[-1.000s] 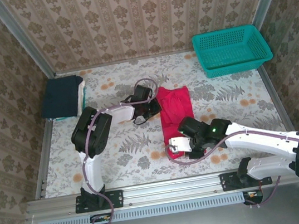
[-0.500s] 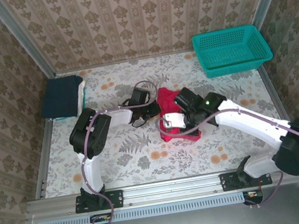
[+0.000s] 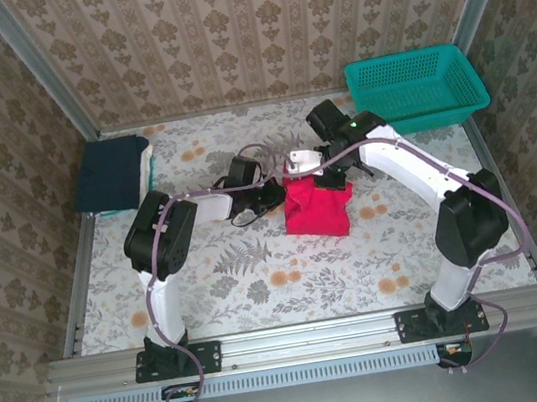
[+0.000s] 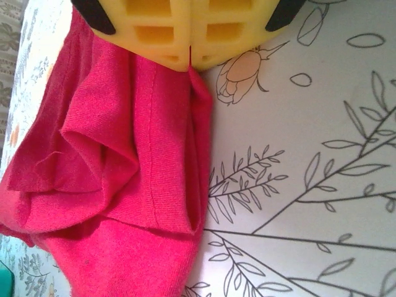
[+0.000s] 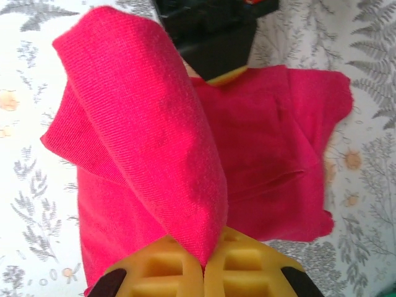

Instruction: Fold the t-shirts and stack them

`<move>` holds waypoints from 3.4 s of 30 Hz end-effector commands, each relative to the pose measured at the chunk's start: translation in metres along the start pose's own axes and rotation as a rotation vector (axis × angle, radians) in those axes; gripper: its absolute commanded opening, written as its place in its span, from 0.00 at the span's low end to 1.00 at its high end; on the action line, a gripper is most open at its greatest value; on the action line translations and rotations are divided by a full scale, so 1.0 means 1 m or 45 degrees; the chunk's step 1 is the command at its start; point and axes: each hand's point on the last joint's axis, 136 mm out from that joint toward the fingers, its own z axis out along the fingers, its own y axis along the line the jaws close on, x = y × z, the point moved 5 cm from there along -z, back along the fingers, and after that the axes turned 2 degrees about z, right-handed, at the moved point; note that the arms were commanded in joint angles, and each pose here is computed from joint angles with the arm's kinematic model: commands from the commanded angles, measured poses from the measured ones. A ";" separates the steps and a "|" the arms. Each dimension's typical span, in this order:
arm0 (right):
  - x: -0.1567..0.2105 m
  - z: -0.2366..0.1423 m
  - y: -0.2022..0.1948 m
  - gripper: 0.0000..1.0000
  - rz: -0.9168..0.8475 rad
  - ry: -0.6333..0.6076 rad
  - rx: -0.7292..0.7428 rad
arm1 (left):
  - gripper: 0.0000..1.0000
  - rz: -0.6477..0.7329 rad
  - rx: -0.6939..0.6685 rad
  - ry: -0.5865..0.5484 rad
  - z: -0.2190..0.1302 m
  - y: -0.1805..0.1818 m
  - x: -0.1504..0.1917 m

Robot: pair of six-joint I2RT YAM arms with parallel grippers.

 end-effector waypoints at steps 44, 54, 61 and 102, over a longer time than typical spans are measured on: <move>-0.002 0.074 -0.128 0.74 0.375 -0.061 0.469 | 0.00 -0.154 -0.185 0.172 0.016 0.070 0.036; 0.035 0.029 -0.112 0.96 1.196 -0.247 0.656 | 0.09 -0.097 -0.156 0.075 -0.008 0.048 0.025; 0.071 0.050 -0.087 0.83 1.775 -0.354 0.367 | 0.35 0.023 -0.182 -0.097 -0.051 0.013 0.005; 0.009 0.097 -0.061 0.33 1.881 -0.508 0.047 | 0.00 0.136 -0.357 -0.014 -0.065 0.023 -0.017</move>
